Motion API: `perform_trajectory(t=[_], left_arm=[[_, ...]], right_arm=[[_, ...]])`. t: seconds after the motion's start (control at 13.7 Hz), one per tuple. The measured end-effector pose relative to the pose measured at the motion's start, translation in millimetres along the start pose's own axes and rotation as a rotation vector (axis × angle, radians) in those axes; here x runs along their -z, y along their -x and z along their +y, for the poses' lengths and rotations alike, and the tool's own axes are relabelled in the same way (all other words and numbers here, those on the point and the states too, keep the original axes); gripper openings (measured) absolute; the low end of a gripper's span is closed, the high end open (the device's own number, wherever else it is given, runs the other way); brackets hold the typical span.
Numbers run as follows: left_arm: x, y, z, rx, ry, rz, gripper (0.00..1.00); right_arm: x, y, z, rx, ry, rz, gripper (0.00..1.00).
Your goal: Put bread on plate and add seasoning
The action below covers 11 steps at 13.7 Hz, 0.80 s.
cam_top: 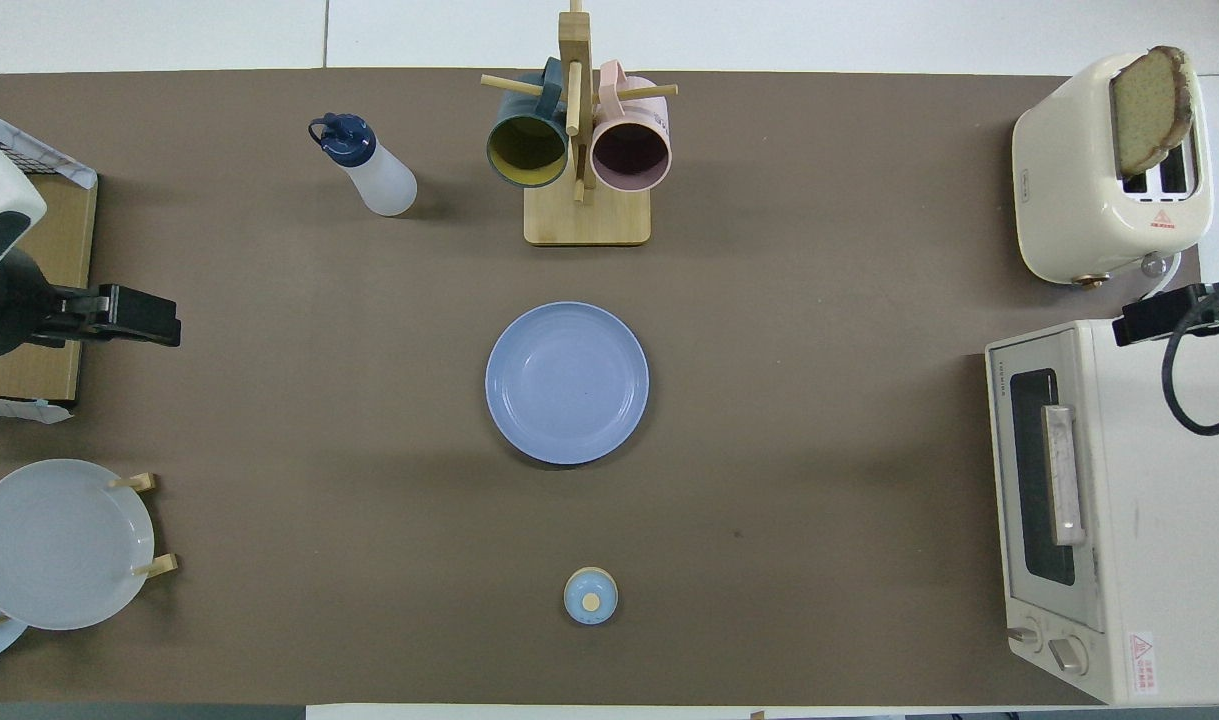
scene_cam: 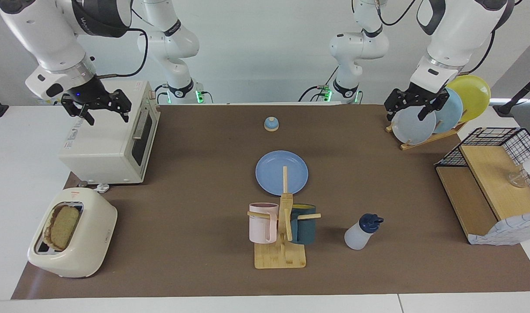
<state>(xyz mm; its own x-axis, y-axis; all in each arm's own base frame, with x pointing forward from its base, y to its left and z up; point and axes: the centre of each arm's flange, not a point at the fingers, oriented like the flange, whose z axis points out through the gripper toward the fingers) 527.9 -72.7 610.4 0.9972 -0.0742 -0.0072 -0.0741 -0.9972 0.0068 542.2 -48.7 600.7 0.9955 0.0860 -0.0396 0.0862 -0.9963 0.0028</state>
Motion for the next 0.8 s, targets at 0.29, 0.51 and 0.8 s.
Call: perform_trajectory(t=[0.29,0.51,0.8], left_arm=[[-1.3,0.9,6.8,-0.014,-0.001,-0.004,1.0],[-14.1,4.4,6.3,-0.013,-0.002,-0.013,1.0],[-30.3,5.6,20.9,-0.04,0.003,0.091,1.0]], right_arm=[[8.9,-11.9,7.4,-0.013,0.02,0.118,1.0],[8.1,-35.8,20.0,-0.068,0.054,0.331,1.0],[-28.6,-68.1,51.5,-0.127,0.084,0.446,1.0]])
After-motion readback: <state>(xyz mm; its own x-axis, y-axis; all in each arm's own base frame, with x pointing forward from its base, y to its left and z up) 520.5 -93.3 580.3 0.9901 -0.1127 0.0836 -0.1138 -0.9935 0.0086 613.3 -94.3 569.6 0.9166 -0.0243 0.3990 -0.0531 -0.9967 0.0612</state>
